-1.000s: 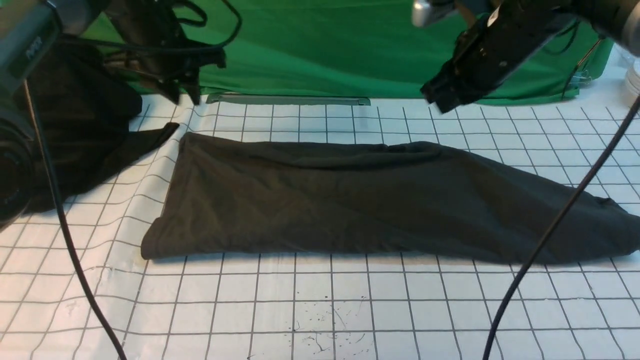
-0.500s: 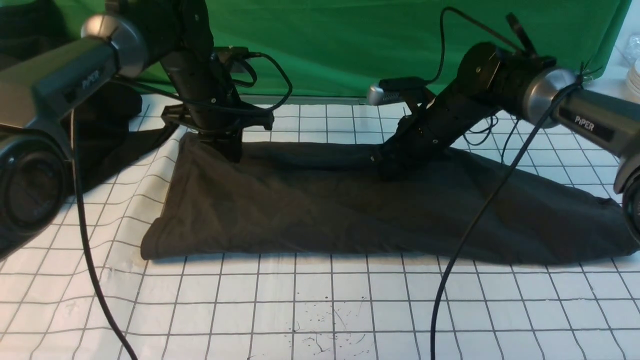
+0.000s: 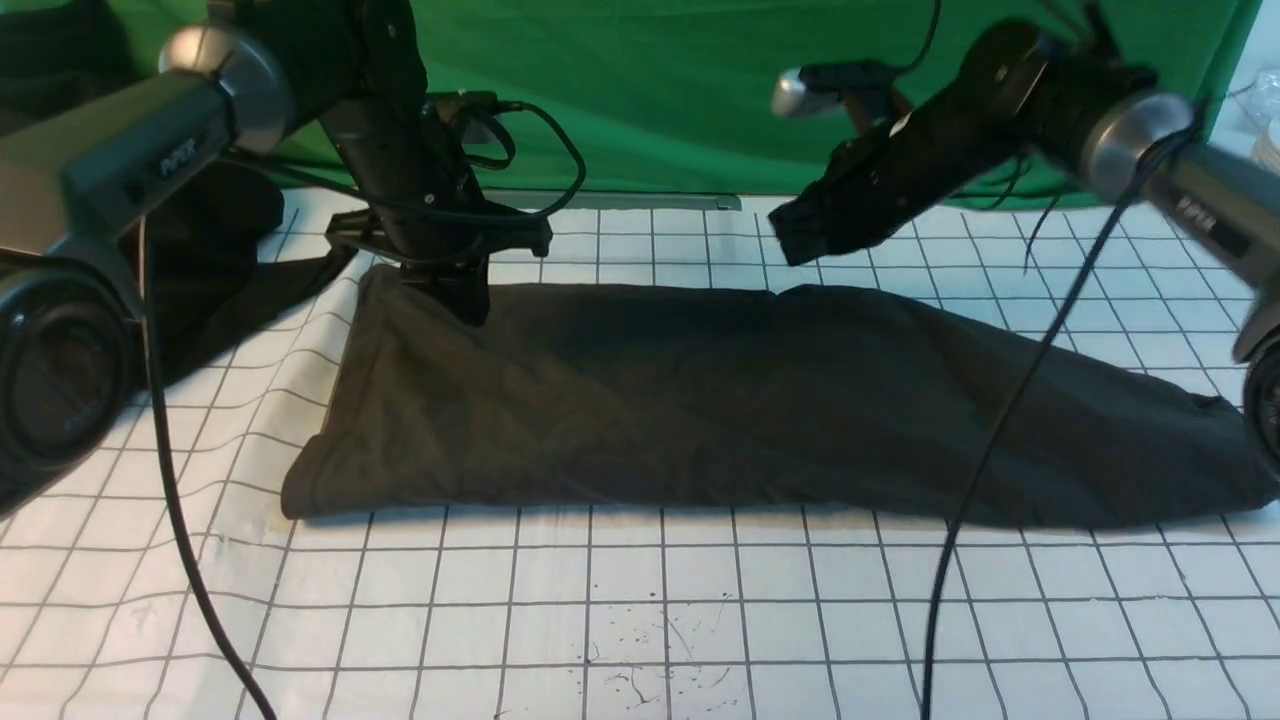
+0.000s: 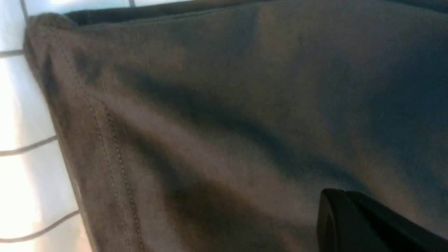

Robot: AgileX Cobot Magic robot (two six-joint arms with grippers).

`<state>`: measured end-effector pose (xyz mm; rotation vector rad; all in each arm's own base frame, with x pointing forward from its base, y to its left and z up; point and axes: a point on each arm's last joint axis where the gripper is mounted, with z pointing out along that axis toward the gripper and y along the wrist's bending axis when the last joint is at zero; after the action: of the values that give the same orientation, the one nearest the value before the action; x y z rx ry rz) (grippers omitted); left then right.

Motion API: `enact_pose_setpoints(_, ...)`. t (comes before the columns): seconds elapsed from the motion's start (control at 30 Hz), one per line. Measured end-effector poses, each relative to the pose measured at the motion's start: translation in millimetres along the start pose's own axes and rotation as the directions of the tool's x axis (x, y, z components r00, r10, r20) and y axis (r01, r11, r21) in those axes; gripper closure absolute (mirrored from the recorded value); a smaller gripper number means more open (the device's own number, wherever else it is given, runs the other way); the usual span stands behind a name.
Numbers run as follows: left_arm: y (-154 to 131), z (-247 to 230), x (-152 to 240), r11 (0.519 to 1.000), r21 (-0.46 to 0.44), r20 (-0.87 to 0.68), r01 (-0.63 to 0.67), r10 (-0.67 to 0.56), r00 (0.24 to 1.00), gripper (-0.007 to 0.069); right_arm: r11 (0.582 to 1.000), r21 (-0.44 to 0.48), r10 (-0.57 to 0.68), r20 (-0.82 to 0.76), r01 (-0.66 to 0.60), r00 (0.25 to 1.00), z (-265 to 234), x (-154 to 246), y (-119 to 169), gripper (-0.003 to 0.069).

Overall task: Fold a long-sleeved shirt over a white checkered tablecloth.
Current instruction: 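Fold the black garment in half by bringing its near edge over to the far edge, then pull the folded dark garment lengthwise by its ends to straighten it flat on the table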

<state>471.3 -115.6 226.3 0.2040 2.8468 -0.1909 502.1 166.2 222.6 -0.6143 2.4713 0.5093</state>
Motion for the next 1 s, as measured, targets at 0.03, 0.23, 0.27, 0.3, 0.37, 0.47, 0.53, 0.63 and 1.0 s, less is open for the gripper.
enact_pose_setpoints(0.03, 0, -3, 1, 1.0, 0.0, -0.009, -0.01, 0.01, 1.0, 0.0624, 0.999, 0.017, -0.038, -0.048, 0.039, 0.998, -20, -3, 2, 0.0661)
enact_pose_setpoints(0.23, -2, -38, 7, 1.0, -0.006, 0.016, -0.025, 0.025, 1.0, 0.0624, 0.973, 0.233, 0.049, -0.17, -0.008, 0.984, -103, 14, -23, 0.0661)
enact_pose_setpoints(0.27, -4, -44, 11, 1.0, 0.01, 0.016, -0.021, 0.021, 1.0, 0.0624, 0.968, 0.251, 0.077, -0.189, -0.028, 0.979, -113, 24, -29, 0.0661)
enact_pose_setpoints(0.3, -4, -47, 13, 1.0, 0.014, 0.016, -0.022, 0.022, 1.0, 0.0624, 0.966, 0.256, 0.09, -0.199, -0.037, 0.976, -116, 28, -31, 0.0661)
enact_pose_setpoints(0.37, -8, -57, 21, 0.998, 0.048, 0.013, -0.028, 0.028, 1.0, 0.0624, 0.959, 0.275, 0.144, -0.237, -0.075, 0.961, -128, 49, -42, 0.0659)
enact_pose_setpoints(0.47, -16, -58, 44, 0.996, 0.081, -0.008, -0.047, 0.048, 0.999, 0.0624, 0.919, 0.335, 0.293, -0.227, -0.208, 0.929, -146, 85, -69, 0.0645)
enact_pose_setpoints(0.53, -17, -49, 57, 0.995, 0.084, -0.016, -0.051, 0.052, 0.998, 0.0624, 0.85, 0.388, 0.441, -0.156, -0.356, 0.884, -163, 111, -99, 0.0587)
enact_pose_setpoints(0.63, -15, -27, 70, 0.996, 0.076, -0.037, -0.047, 0.05, 0.998, 0.0624, 0.786, 0.418, 0.533, -0.087, -0.455, 0.842, -176, 128, -128, 0.0459)
enact_pose_setpoints(1.0, 0, 35, 87, 0.997, -0.003, -0.121, -0.082, 0.081, 0.989, 0.0624, 0.781, 0.36, 0.583, -0.125, -0.511, 0.803, -118, 151, -168, 0.0223)
